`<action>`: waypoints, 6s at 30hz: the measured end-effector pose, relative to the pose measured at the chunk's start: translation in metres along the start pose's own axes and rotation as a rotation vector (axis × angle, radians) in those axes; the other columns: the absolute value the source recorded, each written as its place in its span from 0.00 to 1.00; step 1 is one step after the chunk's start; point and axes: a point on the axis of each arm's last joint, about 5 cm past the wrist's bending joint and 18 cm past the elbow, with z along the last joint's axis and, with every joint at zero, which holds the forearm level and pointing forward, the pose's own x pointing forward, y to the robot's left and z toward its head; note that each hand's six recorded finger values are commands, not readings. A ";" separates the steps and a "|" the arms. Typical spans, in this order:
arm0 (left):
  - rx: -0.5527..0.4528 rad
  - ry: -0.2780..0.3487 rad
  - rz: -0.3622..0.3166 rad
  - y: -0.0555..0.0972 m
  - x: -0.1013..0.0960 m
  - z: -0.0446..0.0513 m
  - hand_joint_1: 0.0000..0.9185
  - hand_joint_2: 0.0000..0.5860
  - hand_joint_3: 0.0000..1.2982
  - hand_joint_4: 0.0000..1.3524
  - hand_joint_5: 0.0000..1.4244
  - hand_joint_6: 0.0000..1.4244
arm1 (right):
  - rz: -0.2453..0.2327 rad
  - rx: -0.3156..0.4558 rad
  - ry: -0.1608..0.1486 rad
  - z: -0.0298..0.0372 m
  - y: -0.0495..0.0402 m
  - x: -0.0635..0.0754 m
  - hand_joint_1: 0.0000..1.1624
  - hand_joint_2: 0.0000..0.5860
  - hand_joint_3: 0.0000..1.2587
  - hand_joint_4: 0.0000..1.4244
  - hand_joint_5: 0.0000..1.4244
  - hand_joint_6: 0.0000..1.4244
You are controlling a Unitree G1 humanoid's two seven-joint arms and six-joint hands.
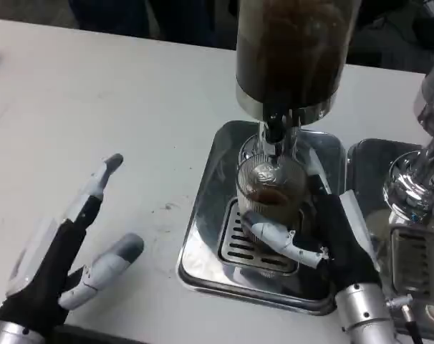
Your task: Grasp the cup under the faucet to collect the drink, then remove the cup.
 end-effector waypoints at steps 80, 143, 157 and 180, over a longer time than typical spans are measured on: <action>-0.023 0.118 0.015 -0.001 -0.017 -0.0134 0.00 0.25 0.07 0.00 0.02 0.00 | -0.098 0.075 0.005 0.0046 0.0247 0.020 0.93 0.19 0.51 0.48 0.58 0.79; 0.196 0.078 -0.147 0.016 -0.005 0.0019 0.00 0.22 0.00 0.00 0.00 0.00 | -0.161 0.040 -0.073 0.0204 0.0014 -0.043 0.89 0.18 0.62 0.58 0.68 0.93; 0.485 0.117 -0.270 0.044 -0.022 0.0298 0.00 0.17 0.00 0.00 0.00 0.00 | -0.157 0.049 -0.107 0.0319 -0.0053 -0.053 0.89 0.18 0.64 0.59 0.69 0.94; 0.543 0.145 -0.284 0.032 -0.052 0.0466 0.00 0.16 0.00 0.00 0.00 0.00 | -0.042 0.017 -0.139 0.0430 -0.0223 -0.078 0.88 0.17 0.64 0.60 0.70 0.95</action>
